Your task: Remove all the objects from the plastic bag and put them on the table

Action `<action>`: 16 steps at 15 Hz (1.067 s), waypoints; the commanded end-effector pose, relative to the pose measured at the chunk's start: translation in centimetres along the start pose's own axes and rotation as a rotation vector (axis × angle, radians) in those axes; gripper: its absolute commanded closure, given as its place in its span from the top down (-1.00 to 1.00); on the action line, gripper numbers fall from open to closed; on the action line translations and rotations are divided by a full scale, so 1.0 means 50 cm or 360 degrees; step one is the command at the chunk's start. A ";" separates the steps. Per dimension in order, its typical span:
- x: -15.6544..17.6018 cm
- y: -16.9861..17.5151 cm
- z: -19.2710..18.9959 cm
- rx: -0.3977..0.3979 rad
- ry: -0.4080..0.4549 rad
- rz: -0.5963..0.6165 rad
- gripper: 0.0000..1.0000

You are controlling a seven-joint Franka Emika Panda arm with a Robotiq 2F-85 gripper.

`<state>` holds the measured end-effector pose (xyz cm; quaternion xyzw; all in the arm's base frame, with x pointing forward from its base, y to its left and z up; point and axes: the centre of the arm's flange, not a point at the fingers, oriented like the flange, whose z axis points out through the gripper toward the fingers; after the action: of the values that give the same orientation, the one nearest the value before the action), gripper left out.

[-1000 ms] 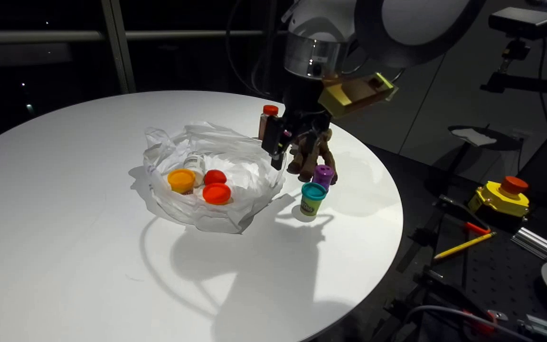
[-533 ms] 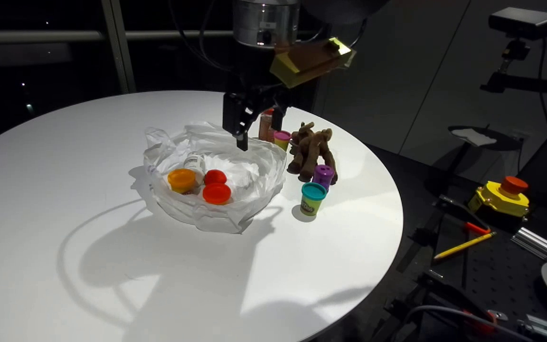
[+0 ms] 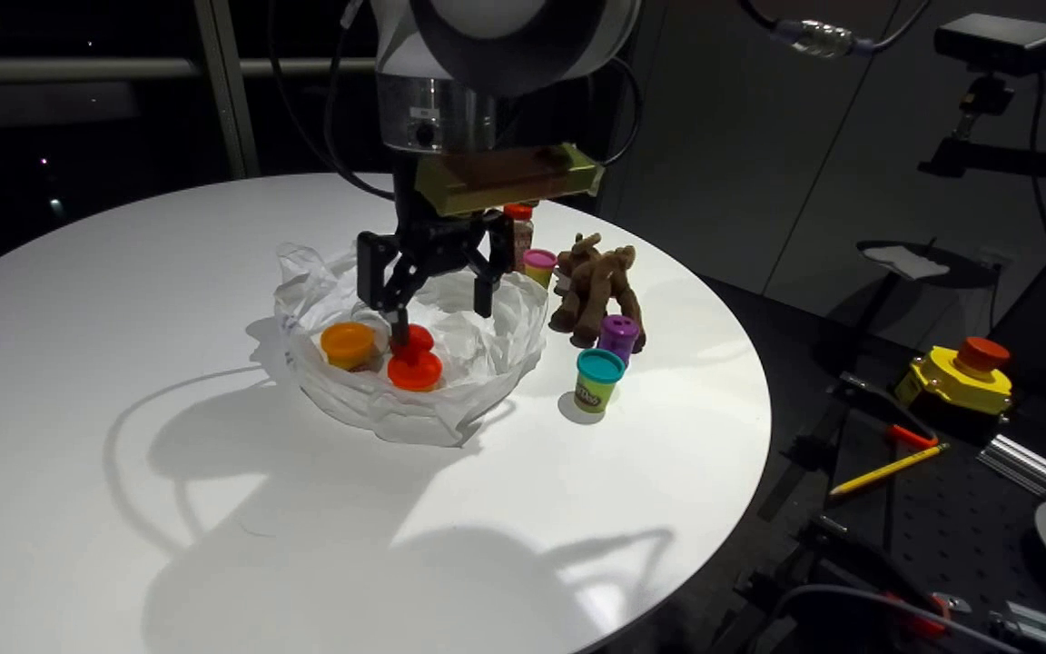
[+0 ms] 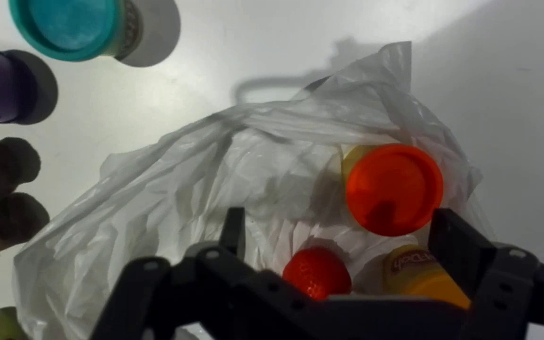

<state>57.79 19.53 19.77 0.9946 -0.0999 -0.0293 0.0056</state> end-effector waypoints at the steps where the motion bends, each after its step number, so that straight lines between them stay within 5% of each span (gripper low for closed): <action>1: 0.032 -0.028 0.004 0.0178 0.0053 0.0254 1.00; 4: 0.038 -0.037 0.014 0.0265 0.0096 0.0432 1.00; 16: -0.009 -0.068 0.048 0.0107 0.0107 0.0670 1.00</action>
<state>58.15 22.06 16.77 0.9540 -0.2988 -0.0001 -0.0251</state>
